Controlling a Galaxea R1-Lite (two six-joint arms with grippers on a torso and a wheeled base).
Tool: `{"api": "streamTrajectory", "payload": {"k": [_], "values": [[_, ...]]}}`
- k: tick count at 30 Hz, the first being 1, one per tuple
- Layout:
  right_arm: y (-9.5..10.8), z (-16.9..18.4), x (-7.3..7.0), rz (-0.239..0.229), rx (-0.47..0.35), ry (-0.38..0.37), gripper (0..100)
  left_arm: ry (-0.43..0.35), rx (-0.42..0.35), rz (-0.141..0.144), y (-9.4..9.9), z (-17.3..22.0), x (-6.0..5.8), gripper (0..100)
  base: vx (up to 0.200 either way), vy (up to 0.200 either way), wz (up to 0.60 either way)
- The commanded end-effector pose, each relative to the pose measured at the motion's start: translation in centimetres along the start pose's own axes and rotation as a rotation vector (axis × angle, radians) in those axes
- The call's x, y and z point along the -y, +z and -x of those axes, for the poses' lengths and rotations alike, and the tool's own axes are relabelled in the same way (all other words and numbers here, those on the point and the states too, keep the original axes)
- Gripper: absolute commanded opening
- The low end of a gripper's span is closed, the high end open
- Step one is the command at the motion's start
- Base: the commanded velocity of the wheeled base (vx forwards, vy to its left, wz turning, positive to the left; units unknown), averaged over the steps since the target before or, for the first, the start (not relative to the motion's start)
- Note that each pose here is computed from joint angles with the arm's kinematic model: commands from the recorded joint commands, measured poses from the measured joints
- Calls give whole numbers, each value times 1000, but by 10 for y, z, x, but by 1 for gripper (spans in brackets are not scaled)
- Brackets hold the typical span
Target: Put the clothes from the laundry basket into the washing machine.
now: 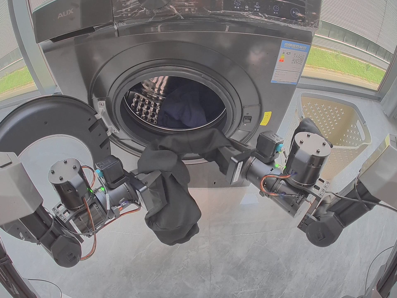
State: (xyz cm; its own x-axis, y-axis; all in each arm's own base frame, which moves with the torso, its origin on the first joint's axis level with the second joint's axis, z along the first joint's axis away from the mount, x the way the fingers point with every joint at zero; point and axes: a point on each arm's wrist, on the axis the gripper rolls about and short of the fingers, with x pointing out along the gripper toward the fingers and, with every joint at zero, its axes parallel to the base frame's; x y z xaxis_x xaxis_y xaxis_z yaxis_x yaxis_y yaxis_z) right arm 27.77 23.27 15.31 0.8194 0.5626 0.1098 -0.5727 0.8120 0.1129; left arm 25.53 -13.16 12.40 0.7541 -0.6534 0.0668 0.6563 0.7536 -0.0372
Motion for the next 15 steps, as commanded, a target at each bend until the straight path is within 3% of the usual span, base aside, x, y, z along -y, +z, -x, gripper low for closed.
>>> {"api": "streamTrajectory", "payload": {"k": [1, 8, 12, 15], "values": [[-14, 10, 2, 10, -69, -5, 100, -1, 66, -11, 19, 7, 0, 0, 0, 0, 0], [-51, 44, -4, 53, -251, 34, 100, -4, 62, -10, 18, 7, -1, 0, 0, 0, 0], [-54, 47, -9, 56, -263, 48, 100, -7, 60, -9, 17, 6, 0, 0, 0, 0, 0], [-47, 40, -20, 49, -219, 86, 100, -16, 59, -8, 17, 6, 1, 0, 0, 0, 0]]}}
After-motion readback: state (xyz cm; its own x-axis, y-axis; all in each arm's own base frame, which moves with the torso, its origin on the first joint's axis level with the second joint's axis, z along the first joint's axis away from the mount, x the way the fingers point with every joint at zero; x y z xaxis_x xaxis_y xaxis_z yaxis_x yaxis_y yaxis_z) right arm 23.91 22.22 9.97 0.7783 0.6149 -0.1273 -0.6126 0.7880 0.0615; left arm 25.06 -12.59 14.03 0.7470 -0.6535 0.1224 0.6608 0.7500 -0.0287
